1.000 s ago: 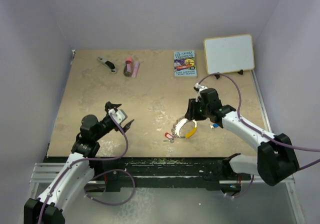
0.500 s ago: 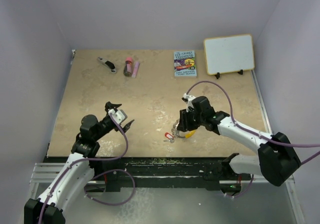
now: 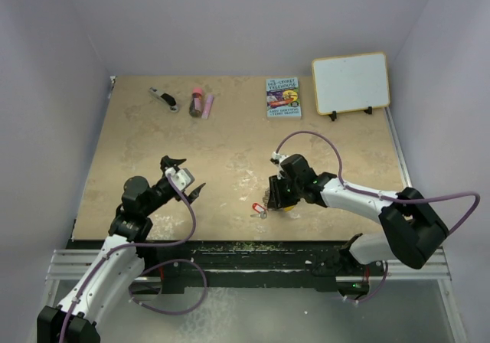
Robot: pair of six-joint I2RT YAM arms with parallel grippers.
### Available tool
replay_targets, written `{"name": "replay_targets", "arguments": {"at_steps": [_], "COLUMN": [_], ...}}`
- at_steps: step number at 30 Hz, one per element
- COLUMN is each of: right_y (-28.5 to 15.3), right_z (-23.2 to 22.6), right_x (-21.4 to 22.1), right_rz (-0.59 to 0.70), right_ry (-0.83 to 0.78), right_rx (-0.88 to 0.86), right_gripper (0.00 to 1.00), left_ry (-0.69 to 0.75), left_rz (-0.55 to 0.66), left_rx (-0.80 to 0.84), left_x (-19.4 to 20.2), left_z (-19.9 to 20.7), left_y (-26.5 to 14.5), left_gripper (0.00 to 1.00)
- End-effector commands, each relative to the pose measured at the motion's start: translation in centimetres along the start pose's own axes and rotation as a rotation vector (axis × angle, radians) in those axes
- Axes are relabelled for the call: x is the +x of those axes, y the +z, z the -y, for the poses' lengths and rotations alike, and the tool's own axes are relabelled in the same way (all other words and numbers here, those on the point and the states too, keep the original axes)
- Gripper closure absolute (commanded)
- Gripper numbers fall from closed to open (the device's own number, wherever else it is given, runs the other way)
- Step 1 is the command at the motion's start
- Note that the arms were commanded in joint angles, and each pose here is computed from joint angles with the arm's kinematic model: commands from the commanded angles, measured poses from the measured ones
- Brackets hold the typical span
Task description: Put the keys on the keyring
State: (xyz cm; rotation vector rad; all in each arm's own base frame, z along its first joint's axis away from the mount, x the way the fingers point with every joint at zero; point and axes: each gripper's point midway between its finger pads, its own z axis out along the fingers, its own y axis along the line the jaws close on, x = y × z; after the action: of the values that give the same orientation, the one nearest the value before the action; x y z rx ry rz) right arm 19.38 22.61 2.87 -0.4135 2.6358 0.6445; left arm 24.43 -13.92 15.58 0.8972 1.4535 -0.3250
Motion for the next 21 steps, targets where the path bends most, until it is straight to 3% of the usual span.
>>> {"name": "replay_targets", "arguments": {"at_steps": [1, 10, 21], "right_y": [-0.2, -0.2, 0.8], "right_z": [-0.2, 0.7, 0.1], "right_x": [-1.6, -1.9, -6.2], "right_rz": [0.052, 0.058, 0.131], "right_ry": [0.008, 0.020, 0.042], "right_rx": [0.022, 0.092, 0.127], "right_gripper": [0.66, 0.71, 0.71], "left_ry": [0.030, 0.032, 0.032], "left_rz": [0.045, 0.047, 0.048], "left_rx": [0.002, 0.002, 0.004], "left_x": [-1.1, -1.1, -1.1], "left_z": [-0.2, -0.2, -0.1], "left_y": [0.0, 0.0, -0.1], "left_gripper": [0.02, 0.02, 0.02]}}
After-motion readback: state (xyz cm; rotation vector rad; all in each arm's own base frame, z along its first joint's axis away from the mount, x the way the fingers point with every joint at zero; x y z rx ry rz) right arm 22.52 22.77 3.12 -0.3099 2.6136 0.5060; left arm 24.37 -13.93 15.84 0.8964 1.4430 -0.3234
